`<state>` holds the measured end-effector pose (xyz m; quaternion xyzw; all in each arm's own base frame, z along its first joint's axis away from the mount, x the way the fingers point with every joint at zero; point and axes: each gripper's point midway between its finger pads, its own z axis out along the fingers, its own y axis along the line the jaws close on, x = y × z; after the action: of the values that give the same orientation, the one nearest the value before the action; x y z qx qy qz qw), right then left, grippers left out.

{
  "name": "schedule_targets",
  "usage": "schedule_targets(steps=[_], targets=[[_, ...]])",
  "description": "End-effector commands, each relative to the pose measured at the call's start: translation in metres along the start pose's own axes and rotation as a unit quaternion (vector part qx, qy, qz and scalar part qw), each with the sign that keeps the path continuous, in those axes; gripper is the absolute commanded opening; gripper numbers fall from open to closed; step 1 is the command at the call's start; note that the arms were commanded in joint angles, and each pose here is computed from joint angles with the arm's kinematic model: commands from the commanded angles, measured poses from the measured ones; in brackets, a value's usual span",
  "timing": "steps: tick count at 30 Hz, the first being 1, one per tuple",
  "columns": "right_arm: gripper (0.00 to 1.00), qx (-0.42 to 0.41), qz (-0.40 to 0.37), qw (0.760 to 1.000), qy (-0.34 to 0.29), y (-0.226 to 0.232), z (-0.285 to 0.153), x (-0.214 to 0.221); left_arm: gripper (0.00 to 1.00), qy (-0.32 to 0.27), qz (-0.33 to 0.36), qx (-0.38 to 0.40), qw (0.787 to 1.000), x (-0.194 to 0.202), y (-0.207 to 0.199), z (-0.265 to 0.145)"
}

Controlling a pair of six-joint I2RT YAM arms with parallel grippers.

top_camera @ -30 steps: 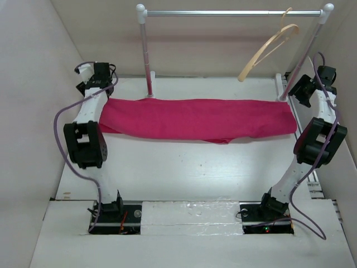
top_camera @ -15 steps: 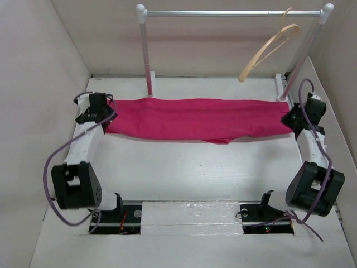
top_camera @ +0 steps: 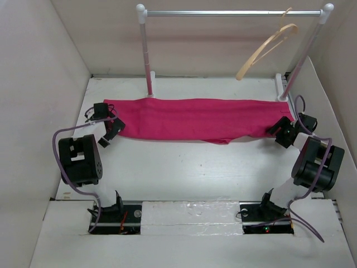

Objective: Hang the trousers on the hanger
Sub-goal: Fold the trousers

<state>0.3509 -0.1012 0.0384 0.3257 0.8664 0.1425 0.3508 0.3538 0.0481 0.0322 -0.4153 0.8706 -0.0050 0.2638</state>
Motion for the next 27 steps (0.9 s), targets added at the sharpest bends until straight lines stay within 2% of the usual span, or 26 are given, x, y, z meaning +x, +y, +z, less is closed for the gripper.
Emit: schedule_targets(steps=[1, 5, 8, 9, 11, 12, 13, 15, 16, 18, 21, 22, 24, 25, 27], targets=[[0.75, -0.030, 0.013, 0.999, -0.018, 0.007, 0.017, -0.016, 0.93, -0.009, -0.017, 0.053, 0.998, -0.020, -0.034, 0.004], [0.73, -0.026, 0.010, 0.999, -0.031, 0.015, 0.029, -0.033, 0.93, 0.001, -0.026, 0.039, 0.999, -0.017, -0.035, 0.026], [0.60, -0.021, 0.008, 1.000, -0.018, 0.021, 0.041, -0.037, 0.91, 0.004, -0.030, 0.021, 0.999, -0.018, -0.033, 0.041], [0.38, -0.019, 0.009, 1.000, -0.016, 0.023, 0.044, -0.036, 0.89, -0.002, -0.031, 0.020, 0.999, -0.023, -0.036, 0.043], [0.20, -0.020, 0.013, 1.000, -0.016, 0.024, 0.046, -0.040, 0.76, -0.009, -0.028, 0.012, 0.999, -0.027, -0.035, 0.047], [0.05, -0.020, 0.009, 1.000, -0.014, 0.027, 0.046, -0.038, 0.65, -0.012, -0.024, 0.018, 0.999, -0.030, -0.038, 0.047], [0.01, -0.017, -0.001, 1.000, -0.013, 0.027, 0.044, -0.039, 0.33, -0.020, -0.020, 0.024, 0.999, -0.036, -0.042, 0.047], [0.00, 0.001, -0.017, 1.000, -0.021, 0.025, 0.033, -0.047, 0.05, -0.034, -0.013, 0.004, 0.999, -0.050, -0.041, 0.042], [0.00, 0.011, -0.031, 0.999, -0.018, 0.023, 0.027, -0.046, 0.00, -0.039, -0.011, -0.004, 0.999, -0.057, -0.038, 0.039], [0.00, 0.029, -0.043, 0.998, -0.047, 0.018, 0.004, -0.064, 0.00, -0.063, 0.011, -0.026, 0.998, -0.078, -0.032, 0.027], [0.00, 0.058, -0.046, 0.996, -0.049, -0.004, -0.022, -0.063, 0.00, -0.071, -0.009, -0.035, 0.997, -0.098, -0.008, 0.011], [0.00, 0.058, -0.054, 0.995, -0.060, -0.004, -0.037, -0.066, 0.00, -0.082, -0.040, -0.032, 0.995, -0.112, 0.007, -0.001], [0.00, 0.070, -0.041, 0.995, -0.062, -0.019, -0.054, -0.060, 0.00, -0.072, -0.066, -0.017, 0.995, -0.105, 0.022, -0.010], [0.00, 0.072, -0.036, 0.995, -0.057, -0.024, -0.063, -0.046, 0.00, -0.094, -0.069, -0.005, 0.993, -0.111, 0.020, -0.027], [0.00, 0.076, -0.010, 0.996, -0.052, -0.039, -0.078, -0.030, 0.00, -0.094, -0.069, -0.030, 0.993, -0.103, 0.034, -0.038]])
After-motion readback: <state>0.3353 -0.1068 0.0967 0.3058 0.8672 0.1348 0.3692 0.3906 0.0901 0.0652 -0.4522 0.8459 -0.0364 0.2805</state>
